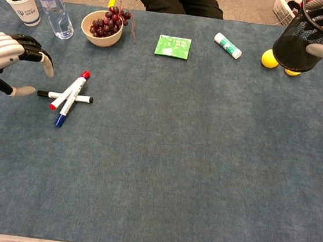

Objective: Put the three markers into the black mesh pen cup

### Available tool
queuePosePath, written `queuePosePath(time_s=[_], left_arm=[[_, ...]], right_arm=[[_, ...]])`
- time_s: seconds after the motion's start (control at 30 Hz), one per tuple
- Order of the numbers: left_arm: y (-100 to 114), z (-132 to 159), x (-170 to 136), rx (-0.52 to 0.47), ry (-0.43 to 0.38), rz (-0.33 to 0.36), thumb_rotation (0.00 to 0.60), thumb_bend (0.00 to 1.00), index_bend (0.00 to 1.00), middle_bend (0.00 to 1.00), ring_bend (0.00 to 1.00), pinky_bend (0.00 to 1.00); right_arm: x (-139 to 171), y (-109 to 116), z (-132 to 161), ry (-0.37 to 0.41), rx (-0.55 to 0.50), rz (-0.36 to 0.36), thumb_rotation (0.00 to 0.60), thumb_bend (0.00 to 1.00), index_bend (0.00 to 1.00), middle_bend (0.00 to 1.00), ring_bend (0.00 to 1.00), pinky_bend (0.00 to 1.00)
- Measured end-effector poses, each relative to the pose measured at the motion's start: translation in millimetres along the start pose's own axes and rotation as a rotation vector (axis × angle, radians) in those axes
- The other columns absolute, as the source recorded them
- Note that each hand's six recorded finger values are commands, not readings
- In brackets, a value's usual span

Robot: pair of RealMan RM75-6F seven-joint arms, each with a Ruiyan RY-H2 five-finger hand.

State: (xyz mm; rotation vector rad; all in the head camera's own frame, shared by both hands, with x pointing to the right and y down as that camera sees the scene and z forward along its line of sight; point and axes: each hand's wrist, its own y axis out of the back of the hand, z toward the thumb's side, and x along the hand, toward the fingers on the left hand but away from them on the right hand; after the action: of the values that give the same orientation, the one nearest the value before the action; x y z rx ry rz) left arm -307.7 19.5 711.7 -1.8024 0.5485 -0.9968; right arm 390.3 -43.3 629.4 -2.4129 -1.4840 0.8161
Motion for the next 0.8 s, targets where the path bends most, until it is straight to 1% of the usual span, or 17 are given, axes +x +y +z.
queuePosePath(time_s=[0.13, 0.33, 0.6, 0.8], left_arm=[[-8, 3, 8, 0.047, -0.06, -0.022, 0.6, 0.29, 0.45, 0.33, 0.27, 0.21], [-16, 9, 15, 0.086, -0.135, -0.04, 0.6, 0.29, 0.49, 0.33, 0.27, 0.21], [-25, 19, 24, 0.1, -0.204, -0.052, 0.6, 0.29, 0.5, 0.3, 0.26, 0.21], [-28, 19, 30, 0.147, -0.241, -0.056, 0.6, 0.29, 0.48, 0.28, 0.25, 0.21]], right_arm=[[4, 2, -1, -0.004, 0.0, -0.004, 0.6, 0.36, 0.46, 0.45, 0.33, 0.29], [9, 6, -2, -0.013, -0.004, -0.016, 0.6, 0.36, 0.46, 0.45, 0.33, 0.29], [14, 7, -5, -0.026, -0.01, -0.021, 0.6, 0.36, 0.46, 0.45, 0.33, 0.29], [16, 9, -6, -0.031, -0.012, -0.027, 0.6, 0.36, 0.46, 0.45, 0.33, 0.29]])
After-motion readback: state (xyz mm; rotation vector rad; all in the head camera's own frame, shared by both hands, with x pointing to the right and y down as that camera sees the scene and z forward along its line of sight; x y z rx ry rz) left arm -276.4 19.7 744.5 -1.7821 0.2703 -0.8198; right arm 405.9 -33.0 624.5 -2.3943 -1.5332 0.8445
